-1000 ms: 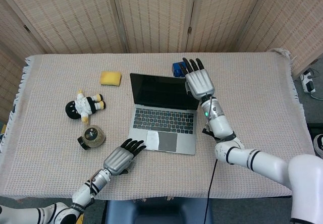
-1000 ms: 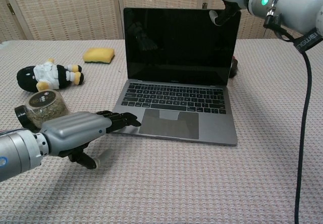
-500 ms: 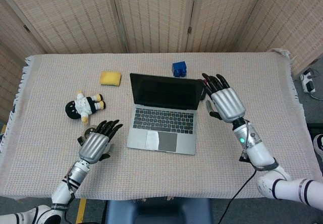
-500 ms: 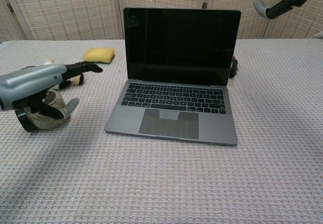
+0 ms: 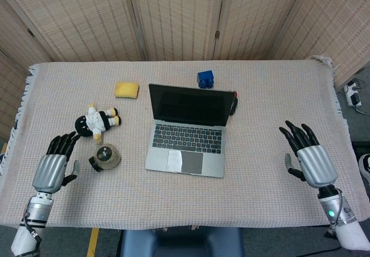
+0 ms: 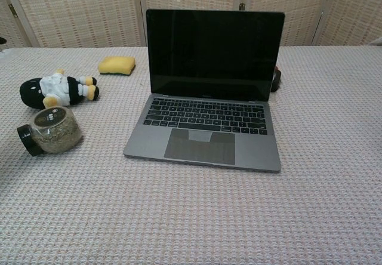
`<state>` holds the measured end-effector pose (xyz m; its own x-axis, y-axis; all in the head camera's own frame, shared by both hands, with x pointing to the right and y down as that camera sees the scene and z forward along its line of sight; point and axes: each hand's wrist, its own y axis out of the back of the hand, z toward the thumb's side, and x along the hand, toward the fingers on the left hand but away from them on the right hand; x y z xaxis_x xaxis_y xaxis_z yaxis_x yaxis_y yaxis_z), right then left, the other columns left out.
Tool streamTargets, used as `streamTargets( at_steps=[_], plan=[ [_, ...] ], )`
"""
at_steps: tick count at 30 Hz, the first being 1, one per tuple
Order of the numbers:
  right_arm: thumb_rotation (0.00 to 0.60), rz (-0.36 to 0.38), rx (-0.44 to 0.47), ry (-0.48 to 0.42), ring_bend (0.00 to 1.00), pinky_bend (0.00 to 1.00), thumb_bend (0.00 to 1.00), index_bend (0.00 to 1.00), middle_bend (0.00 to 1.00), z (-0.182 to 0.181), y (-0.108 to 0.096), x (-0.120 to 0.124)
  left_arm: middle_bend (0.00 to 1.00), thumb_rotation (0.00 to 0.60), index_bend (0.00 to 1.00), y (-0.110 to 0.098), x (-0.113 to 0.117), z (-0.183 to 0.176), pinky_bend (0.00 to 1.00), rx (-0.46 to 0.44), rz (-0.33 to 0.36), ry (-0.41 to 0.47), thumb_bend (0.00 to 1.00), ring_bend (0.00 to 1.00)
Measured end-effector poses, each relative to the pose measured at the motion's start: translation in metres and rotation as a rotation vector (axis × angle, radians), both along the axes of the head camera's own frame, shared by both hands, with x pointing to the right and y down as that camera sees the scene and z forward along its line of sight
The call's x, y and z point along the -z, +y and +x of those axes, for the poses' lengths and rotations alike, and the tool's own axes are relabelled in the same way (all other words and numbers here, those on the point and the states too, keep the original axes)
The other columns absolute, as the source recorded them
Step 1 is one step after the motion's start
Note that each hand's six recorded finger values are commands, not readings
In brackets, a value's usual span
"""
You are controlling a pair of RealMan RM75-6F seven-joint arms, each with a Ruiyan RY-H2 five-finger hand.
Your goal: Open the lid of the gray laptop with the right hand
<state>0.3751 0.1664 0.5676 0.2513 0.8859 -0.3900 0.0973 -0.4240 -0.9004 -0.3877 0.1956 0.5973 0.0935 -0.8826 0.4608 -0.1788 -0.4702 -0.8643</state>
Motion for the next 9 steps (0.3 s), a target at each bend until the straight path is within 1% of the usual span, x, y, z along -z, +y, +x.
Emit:
streamTargets(
  at_steps=[4, 5, 9],
  plan=[
    [0.527, -0.018, -0.086, 0.029, 0.07, 0.0, 0.71, 0.0, 0.0, 0.027, 0.032, -0.001, 0.08, 0.6, 0.08, 0.022, 0.015, -0.02, 0.0, 0.041, 0.031, -0.029, 0.67, 0.0],
    [0.528, -0.022, -0.105, 0.035, 0.07, 0.0, 0.71, 0.0, 0.0, 0.031, 0.039, -0.001, 0.08, 0.6, 0.08, 0.03, 0.018, -0.024, 0.0, 0.046, 0.034, -0.039, 0.67, 0.0],
    [0.528, -0.052, -0.184, 0.068, 0.05, 0.0, 0.71, 0.0, 0.0, 0.048, 0.066, -0.003, 0.08, 0.6, 0.08, 0.051, 0.027, -0.03, 0.0, 0.04, 0.035, -0.074, 0.67, 0.0]
  ],
)
